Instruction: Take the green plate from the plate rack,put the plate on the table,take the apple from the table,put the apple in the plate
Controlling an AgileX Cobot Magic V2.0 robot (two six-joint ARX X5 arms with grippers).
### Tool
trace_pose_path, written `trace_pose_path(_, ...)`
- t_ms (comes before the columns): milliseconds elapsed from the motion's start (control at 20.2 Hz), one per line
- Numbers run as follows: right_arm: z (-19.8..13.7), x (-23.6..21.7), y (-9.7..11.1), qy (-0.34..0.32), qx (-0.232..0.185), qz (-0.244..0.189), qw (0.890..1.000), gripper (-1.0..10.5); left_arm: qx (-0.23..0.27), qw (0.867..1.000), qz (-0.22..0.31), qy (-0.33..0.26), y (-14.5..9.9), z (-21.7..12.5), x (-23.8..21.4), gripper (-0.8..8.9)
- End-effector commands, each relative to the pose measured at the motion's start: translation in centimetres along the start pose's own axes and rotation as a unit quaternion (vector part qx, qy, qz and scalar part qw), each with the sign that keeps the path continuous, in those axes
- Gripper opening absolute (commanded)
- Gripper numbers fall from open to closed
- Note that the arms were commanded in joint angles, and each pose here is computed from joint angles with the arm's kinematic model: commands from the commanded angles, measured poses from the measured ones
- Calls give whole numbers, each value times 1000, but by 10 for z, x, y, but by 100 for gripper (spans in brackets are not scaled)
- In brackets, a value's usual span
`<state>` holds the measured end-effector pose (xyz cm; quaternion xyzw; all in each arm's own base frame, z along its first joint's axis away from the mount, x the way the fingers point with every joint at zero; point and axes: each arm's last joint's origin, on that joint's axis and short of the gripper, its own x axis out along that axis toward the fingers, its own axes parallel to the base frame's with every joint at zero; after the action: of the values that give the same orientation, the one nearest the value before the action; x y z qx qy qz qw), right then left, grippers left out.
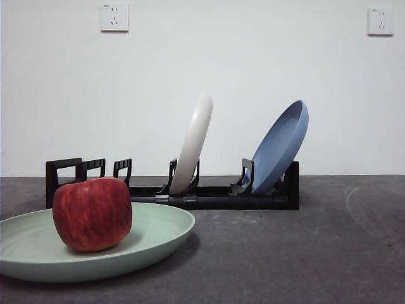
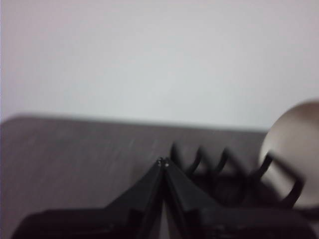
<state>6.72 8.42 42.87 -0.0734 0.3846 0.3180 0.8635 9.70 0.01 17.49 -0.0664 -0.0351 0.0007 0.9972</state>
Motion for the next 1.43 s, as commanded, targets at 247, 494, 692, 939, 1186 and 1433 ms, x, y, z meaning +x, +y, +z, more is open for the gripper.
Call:
trace_pose_path(247,-3,2,-1,14,2,-7,1000,0,13,993,60,98,6,-22,-2,-4)
trace_pose_path(494,-3,2,-1,14,2,-7,1000,0,46,992,32,112,4,-24,-2,-3)
trace_pose_path(692,-3,2,-1,14,2,-7,1000,0,48,992,30,112,4,-24,-2,-4)
trace_pose_path(939,-3,2,-1,14,2,-8,1000,0,48,992,30,112,4,-24,-2,-4)
trace_pose_path(1186,-3,2,-1,14,2,-7,1000,0,48,992,30,112,4,-24,-2,-4)
trace_pose_path(1433,-3,2,-1,14,2,-7,1000,0,48,991,31,119,5,-25,-2,-4)
